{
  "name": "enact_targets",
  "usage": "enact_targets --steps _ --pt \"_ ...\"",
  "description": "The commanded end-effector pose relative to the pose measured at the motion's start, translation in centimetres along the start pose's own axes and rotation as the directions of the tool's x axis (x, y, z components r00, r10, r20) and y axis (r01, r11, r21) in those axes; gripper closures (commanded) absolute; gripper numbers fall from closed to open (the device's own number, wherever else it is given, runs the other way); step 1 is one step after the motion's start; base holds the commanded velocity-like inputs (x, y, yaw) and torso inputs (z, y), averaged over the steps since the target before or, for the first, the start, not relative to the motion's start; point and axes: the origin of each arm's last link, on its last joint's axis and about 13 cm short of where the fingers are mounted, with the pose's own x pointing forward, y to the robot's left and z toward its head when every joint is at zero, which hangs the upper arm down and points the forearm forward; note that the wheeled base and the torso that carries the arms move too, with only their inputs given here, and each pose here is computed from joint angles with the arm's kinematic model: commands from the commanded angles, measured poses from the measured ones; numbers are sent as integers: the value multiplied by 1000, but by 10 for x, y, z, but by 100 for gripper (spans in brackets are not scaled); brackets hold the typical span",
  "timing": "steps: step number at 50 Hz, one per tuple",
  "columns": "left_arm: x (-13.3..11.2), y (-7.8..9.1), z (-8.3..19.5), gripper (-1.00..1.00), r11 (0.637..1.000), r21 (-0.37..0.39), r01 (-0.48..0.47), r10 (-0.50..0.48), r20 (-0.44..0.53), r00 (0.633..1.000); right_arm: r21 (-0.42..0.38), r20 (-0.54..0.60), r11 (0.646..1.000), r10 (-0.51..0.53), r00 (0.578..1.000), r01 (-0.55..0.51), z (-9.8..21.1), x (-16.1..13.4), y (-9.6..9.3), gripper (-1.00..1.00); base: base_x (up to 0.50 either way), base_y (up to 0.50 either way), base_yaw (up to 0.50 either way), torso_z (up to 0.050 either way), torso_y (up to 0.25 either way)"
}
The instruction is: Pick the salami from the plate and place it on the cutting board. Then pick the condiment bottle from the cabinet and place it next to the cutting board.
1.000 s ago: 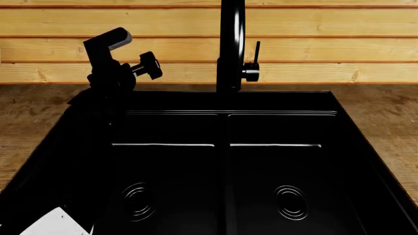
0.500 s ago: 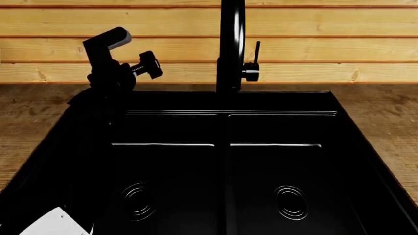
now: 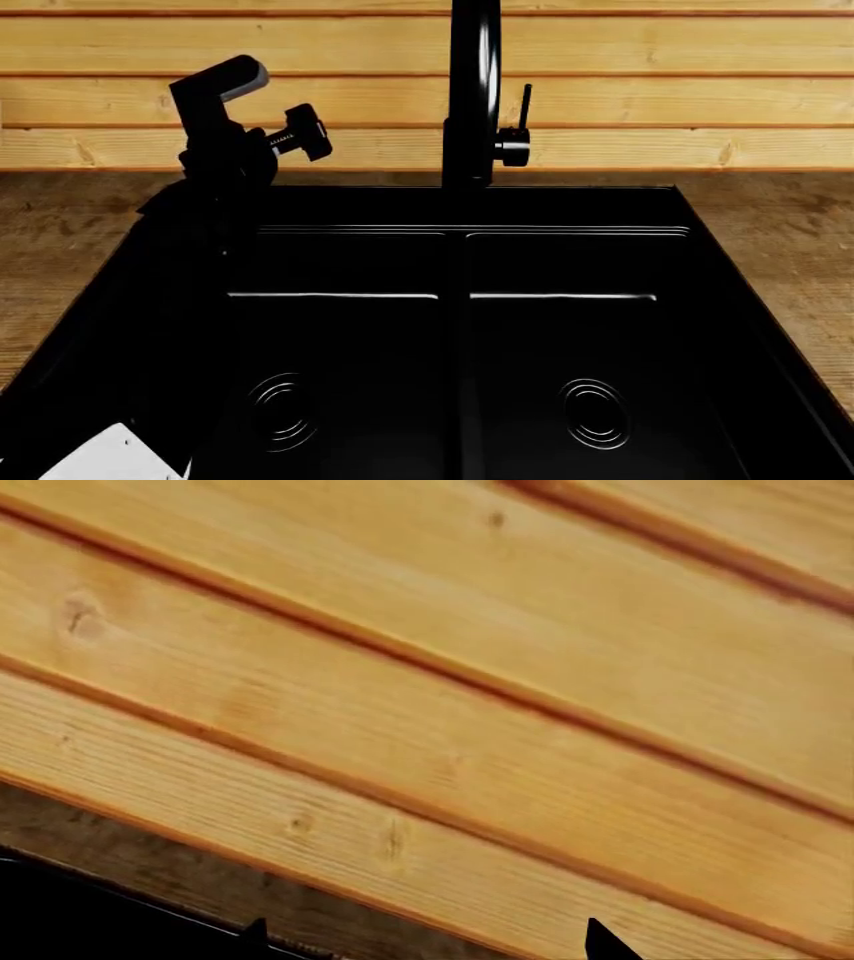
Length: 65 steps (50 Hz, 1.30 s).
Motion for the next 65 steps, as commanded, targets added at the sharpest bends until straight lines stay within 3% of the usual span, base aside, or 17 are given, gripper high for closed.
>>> enact_targets --steps 1,23,49,65 --pt "0 0 0 -100 1000 3 3 -3 0 1000 29 -15 998 64 998 -64 -6 -15 6 100 0 0 0 0 0" --pt "0 0 1 -100 1000 2 5 -5 5 1000 32 -97 996 92 991 -89 -40 -29 7 100 0 0 0 0 0" --pt "0 1 0 -100 1000 -7 13 -13 7 1000 32 -132 981 196 972 -194 -62 -56 22 100 0 0 0 0 0" --pt "-1 -2 34 -100 997 -55 57 -54 59 997 29 -140 977 215 966 -213 -77 -77 21 100 0 0 0 0 0"
